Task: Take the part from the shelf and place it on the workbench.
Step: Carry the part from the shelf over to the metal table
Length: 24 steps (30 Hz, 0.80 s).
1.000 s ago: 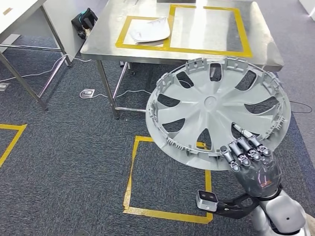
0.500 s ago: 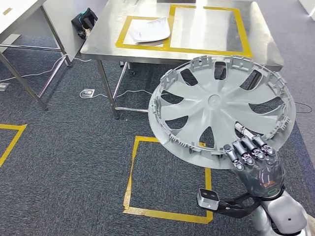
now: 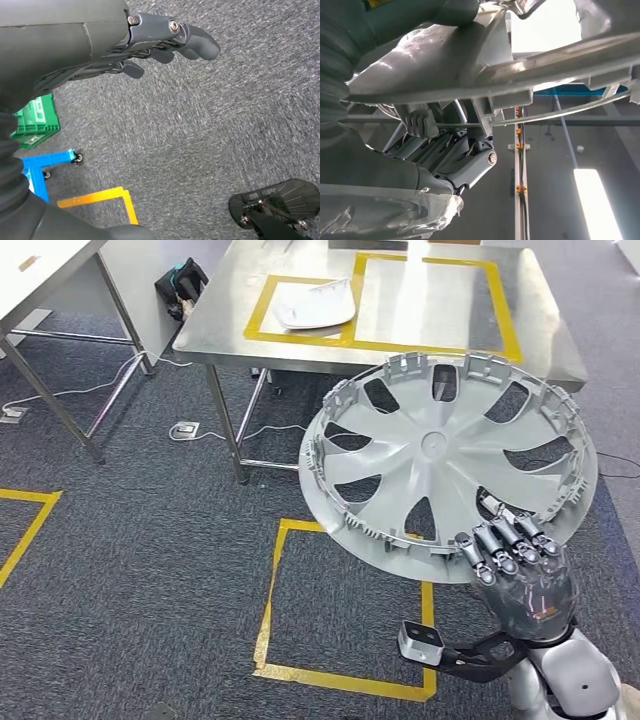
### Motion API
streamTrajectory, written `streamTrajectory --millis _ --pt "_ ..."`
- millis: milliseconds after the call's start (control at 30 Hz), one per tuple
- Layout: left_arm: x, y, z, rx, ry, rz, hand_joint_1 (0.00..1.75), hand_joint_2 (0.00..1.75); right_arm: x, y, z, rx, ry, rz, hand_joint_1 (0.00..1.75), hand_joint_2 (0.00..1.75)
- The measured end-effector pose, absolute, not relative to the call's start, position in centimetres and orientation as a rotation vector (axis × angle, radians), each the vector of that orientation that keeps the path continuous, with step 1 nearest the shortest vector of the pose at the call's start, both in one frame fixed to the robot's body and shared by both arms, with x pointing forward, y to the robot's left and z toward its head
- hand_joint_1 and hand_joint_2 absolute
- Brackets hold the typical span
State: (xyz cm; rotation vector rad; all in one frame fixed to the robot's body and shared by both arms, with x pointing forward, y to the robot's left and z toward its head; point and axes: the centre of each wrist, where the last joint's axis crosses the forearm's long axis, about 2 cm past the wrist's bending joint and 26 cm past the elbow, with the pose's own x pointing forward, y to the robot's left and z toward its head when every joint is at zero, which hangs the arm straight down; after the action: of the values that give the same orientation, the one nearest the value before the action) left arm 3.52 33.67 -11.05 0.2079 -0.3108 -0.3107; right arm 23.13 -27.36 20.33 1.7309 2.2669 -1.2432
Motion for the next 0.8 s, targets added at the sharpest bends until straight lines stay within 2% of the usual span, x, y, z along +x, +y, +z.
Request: streamTrajectory --millis 800 --pt "3.47 34.13 -11.02 0.221 -0.307 -0.314 0.0 1.75 23.68 -26.99 19.65 1.753 2.311 -1.25 1.75 1.75"
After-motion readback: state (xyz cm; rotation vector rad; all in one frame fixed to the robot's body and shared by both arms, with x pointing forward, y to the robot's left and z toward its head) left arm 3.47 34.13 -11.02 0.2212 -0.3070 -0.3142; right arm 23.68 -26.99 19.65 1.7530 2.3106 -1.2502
